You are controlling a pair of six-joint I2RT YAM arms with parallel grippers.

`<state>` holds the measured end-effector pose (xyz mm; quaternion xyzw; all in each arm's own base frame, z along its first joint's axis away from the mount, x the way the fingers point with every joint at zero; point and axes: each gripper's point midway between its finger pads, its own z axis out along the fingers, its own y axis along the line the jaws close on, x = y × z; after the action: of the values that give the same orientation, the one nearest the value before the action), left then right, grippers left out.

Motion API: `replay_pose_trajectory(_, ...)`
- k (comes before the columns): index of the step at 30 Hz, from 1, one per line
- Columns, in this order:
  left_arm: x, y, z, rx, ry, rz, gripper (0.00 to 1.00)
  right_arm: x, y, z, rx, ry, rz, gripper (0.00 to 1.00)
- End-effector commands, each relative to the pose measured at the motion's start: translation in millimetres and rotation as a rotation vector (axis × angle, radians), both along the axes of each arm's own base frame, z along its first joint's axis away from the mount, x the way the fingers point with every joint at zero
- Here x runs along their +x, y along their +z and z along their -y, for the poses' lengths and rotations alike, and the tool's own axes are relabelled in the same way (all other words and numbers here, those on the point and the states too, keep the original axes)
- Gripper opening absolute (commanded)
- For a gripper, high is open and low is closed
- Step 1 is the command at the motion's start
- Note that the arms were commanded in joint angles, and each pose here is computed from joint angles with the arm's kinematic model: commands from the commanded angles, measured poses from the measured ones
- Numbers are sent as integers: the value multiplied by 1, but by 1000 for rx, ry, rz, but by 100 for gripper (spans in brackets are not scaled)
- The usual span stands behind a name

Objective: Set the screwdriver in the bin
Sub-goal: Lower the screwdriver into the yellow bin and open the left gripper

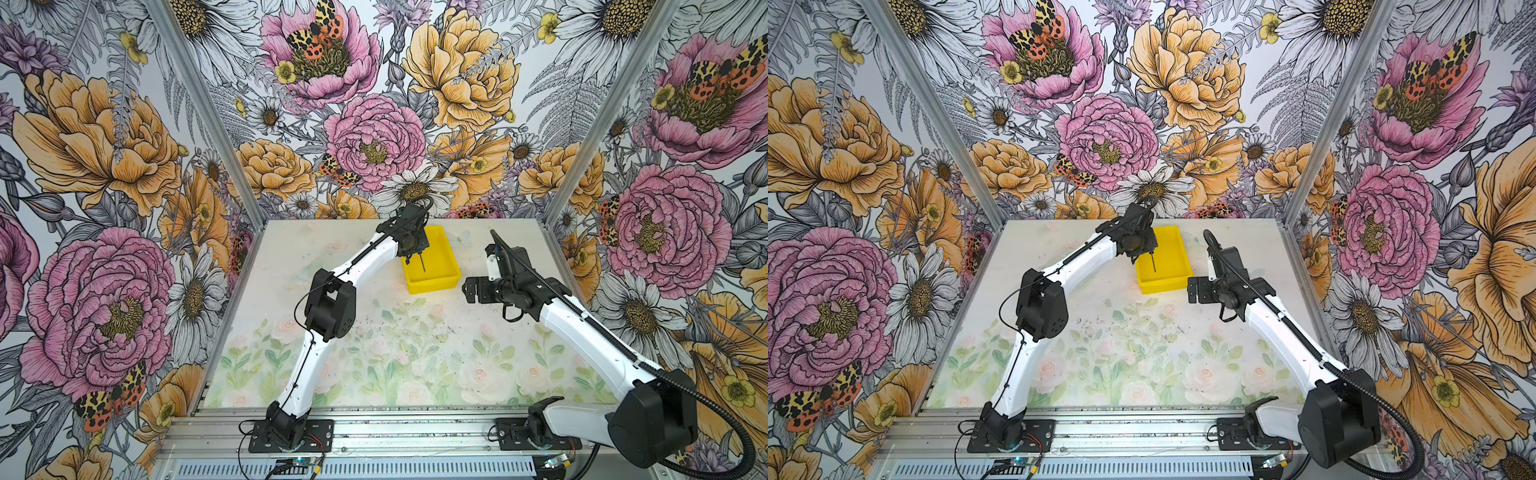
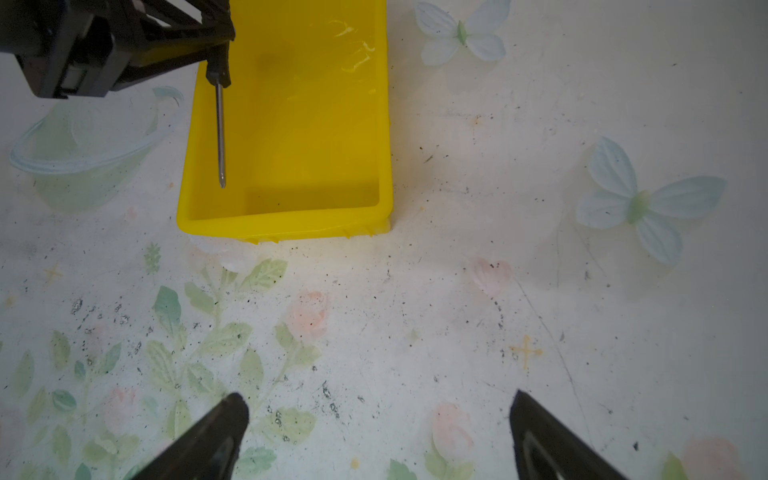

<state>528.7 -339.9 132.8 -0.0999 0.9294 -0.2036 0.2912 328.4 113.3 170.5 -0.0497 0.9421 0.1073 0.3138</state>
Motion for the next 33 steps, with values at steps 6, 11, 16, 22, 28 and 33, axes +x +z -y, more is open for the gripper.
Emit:
replay_pose_trajectory(6, 18, -15, 17, 22, -55, 43, 0, 9, 10, 4, 4, -41, 35, 100)
replay_pose_trajectory(11, 19, -31, 23, 43, -58, 38, 0, 8, 9, 6, 3, -49, 32, 100)
replay_pose_trajectory(16, 19, -41, 22, 91, -47, 47, 0, 6, 12, 7, 2, -55, 41, 99)
replay_pose_trajectory(22, 19, -51, 22, 125, -29, 54, 1, 4, 13, 11, -6, -65, 50, 99)
replay_pose_trajectory(28, 19, -62, 20, 132, -15, 35, 8, 2, 16, 12, -8, -68, 59, 99)
replay_pose_trajectory(33, 18, -61, 21, 132, -16, 36, 17, 0, 21, 15, -14, -70, 79, 99)
